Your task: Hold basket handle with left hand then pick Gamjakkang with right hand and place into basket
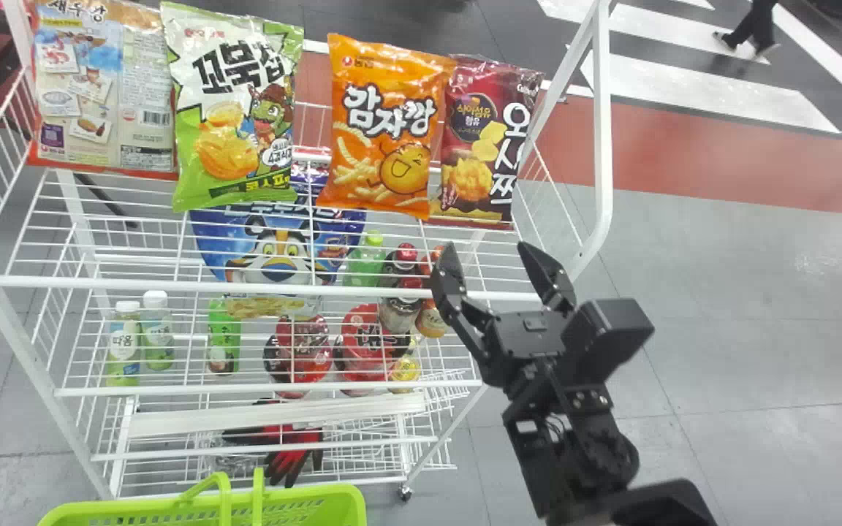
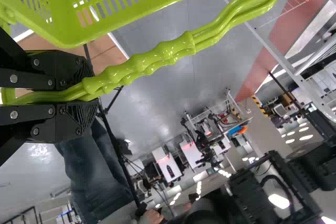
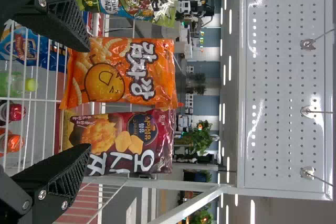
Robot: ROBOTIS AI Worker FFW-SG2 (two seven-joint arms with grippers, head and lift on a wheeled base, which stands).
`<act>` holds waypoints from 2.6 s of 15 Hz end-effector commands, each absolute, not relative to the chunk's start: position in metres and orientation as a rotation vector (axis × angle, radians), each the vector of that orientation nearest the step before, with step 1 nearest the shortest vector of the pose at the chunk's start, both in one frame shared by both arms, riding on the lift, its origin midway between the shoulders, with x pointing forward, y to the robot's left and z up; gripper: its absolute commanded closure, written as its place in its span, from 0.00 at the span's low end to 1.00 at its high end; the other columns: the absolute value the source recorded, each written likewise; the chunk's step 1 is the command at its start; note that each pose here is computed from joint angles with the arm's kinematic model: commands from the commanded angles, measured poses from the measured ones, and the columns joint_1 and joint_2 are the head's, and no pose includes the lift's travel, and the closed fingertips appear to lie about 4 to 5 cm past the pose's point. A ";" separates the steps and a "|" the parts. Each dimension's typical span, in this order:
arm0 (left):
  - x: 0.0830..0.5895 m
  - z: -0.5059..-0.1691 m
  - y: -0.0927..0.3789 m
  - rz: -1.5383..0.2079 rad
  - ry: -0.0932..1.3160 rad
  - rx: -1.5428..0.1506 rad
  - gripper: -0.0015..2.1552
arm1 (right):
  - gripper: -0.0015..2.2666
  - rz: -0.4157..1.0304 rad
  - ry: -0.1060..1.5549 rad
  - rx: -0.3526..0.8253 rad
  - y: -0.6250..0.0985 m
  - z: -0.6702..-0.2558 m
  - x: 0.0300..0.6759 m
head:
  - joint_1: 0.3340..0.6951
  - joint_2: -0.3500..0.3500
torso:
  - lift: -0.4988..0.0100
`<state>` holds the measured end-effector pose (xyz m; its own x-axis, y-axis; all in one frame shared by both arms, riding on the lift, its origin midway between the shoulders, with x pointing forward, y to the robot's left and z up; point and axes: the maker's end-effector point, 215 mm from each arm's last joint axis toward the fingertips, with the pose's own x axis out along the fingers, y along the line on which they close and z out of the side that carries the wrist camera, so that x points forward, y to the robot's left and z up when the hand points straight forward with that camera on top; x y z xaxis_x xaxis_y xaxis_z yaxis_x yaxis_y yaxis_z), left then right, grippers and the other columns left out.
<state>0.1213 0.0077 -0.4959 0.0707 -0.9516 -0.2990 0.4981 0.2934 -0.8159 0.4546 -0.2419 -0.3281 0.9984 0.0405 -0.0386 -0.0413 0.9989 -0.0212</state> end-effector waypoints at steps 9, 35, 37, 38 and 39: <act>0.114 -0.514 0.004 -1.166 1.016 -0.584 1.00 | 0.08 0.135 0.050 -0.028 -0.194 -0.348 0.572 | 1.00 0.01 | 0.94; 0.120 -0.513 0.003 -1.202 0.993 -0.570 1.00 | 0.73 0.112 0.182 -0.159 -0.173 -0.378 0.695 | 1.00 0.17 | 0.94; 0.121 -0.514 0.004 -1.199 0.989 -0.570 1.00 | 0.99 0.084 0.094 -0.165 -0.174 -0.360 0.692 | 1.00 0.16 | 0.94; 0.121 -0.513 0.004 -1.200 0.985 -0.570 1.00 | 0.99 0.081 0.063 -0.171 -0.170 -0.353 0.689 | 1.00 0.16 | 0.94; 0.122 -0.513 0.004 -1.201 0.982 -0.570 1.00 | 0.99 0.070 0.023 -0.179 -0.171 -0.345 0.686 | 1.00 0.16 | 0.94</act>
<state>0.1210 0.0041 -0.5133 0.0444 -0.9452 -0.3234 0.4992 0.3014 -0.8124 0.6906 -0.1750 -0.3564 0.9946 0.0627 -0.0824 -0.0758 0.9832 -0.1661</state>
